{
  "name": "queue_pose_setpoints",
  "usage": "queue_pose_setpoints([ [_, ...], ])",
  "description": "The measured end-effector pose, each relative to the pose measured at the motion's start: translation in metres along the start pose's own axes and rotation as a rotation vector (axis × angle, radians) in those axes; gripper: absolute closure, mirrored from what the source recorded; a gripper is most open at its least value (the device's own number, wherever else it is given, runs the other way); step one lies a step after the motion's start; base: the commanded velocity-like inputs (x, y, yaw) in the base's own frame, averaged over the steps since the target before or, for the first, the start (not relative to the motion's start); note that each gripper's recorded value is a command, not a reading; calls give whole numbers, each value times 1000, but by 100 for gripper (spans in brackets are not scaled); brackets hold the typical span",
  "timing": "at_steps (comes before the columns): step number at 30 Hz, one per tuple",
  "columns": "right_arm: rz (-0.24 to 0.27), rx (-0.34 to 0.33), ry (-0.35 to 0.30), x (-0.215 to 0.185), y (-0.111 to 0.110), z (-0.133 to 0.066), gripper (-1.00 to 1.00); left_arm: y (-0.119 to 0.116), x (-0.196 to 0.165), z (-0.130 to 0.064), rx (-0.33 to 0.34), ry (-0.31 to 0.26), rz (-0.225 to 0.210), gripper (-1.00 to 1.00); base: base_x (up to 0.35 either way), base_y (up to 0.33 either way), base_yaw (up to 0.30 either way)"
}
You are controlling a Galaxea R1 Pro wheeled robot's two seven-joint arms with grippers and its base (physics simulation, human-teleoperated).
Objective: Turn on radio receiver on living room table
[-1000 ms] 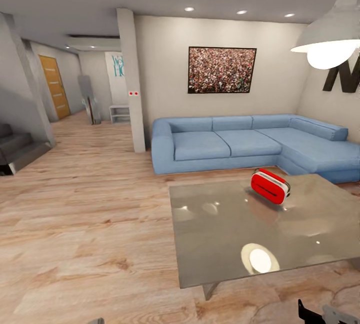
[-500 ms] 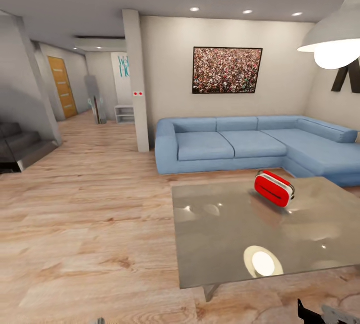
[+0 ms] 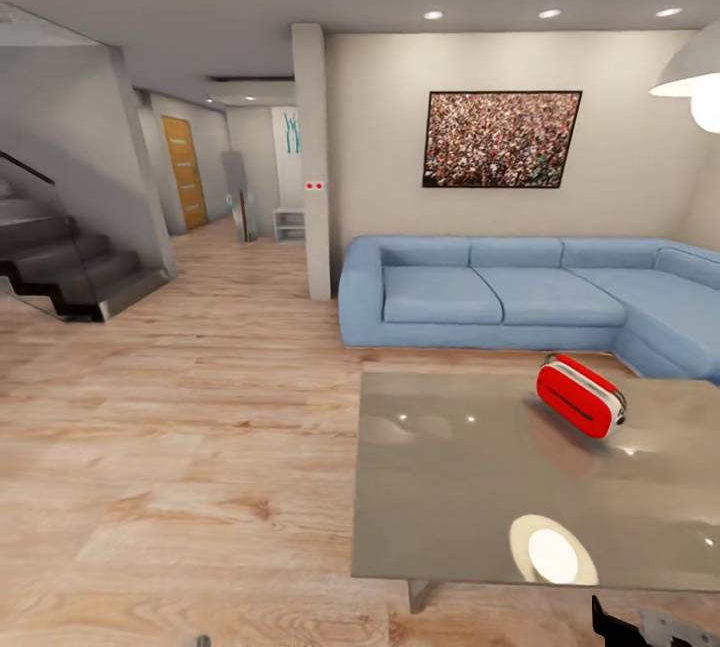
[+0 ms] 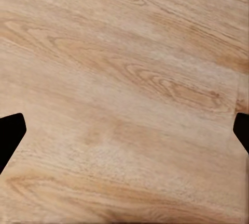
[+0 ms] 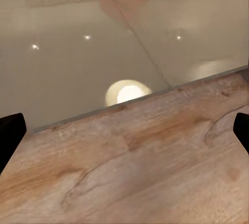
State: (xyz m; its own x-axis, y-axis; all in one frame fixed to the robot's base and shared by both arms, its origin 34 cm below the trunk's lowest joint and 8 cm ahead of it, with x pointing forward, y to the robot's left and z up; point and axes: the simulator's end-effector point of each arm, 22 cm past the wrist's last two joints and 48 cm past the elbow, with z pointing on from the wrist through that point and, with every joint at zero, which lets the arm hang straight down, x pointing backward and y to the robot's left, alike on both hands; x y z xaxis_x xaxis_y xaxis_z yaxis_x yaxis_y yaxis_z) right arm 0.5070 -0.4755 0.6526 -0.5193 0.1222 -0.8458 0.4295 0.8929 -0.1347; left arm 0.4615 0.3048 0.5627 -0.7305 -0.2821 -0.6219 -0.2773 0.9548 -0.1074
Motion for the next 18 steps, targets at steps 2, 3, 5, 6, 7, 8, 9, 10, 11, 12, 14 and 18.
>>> queue_pose_setpoints([
  [2,0,0,-1,0,0,0,-100,0,0,0,0,-1,0,-100,0,-342,271],
  [3,1,0,-1,0,0,0,-100,0,0,0,0,-1,-1,-100,0,-342,248],
  [5,1,0,-2,-1,0,0,-100,-1,-1,0,0,-2,-1,-100,0,-342,176],
  [6,1,0,-3,-1,0,0,-100,-1,-1,0,0,-2,-1,-100,0,-342,90],
  [7,2,0,-3,-1,0,0,-100,-1,-1,0,1,-3,-1,-100,0,-342,58],
  [8,2,0,-3,-2,0,0,-100,-1,-1,0,1,-3,-1,-100,0,-342,37],
  [9,2,-1,-4,-2,0,0,-100,-1,-1,0,1,-3,-1,-100,0,-342,24],
  [10,2,-1,-4,-2,0,0,-100,-1,-1,0,1,-3,-2,-100,0,-342,15],
  [11,2,-1,-4,-2,0,0,-100,-1,-1,0,1,-3,-2,-100,0,-342,10],
  [12,2,-1,-4,-2,0,0,-100,-1,-1,0,1,-3,-2,-100,0,-340,6],
  [14,2,-1,-4,-2,0,0,-100,-1,-1,0,2,-4,-1,-100,0,-273,3],
  [18,2,-1,-4,-2,0,0,-100,-1,-2,0,1,-5,-2,-100,0,-85,1],
])
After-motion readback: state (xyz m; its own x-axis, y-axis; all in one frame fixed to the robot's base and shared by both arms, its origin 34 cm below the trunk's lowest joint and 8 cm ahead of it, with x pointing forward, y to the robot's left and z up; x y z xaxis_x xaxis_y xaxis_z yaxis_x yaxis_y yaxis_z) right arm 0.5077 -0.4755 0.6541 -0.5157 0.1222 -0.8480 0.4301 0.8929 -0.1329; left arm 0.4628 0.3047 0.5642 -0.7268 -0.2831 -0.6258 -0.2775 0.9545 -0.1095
